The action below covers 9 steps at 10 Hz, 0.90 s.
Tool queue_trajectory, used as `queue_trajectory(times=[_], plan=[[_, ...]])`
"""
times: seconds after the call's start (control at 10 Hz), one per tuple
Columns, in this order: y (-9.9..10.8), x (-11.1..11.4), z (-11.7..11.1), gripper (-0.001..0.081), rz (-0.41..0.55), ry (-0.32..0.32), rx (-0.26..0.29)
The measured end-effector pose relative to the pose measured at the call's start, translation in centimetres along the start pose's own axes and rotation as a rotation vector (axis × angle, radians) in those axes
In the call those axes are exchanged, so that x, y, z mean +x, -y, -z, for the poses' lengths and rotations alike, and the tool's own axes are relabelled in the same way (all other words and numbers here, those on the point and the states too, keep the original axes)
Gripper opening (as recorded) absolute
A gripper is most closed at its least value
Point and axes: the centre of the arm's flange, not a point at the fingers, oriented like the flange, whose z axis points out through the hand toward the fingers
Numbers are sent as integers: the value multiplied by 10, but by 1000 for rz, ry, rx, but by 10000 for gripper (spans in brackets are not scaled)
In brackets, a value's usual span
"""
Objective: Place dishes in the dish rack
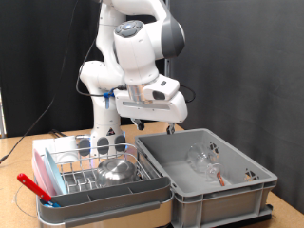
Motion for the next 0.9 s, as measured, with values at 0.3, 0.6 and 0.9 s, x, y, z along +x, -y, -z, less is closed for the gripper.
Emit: queue_trajectory(times=[0.3, 0.6, 0.9], plan=[[1, 13, -3, 809, 137, -105, 12], [-7, 63, -10, 809, 276, -52, -71], [-6, 114, -25, 809, 374, 46, -125]])
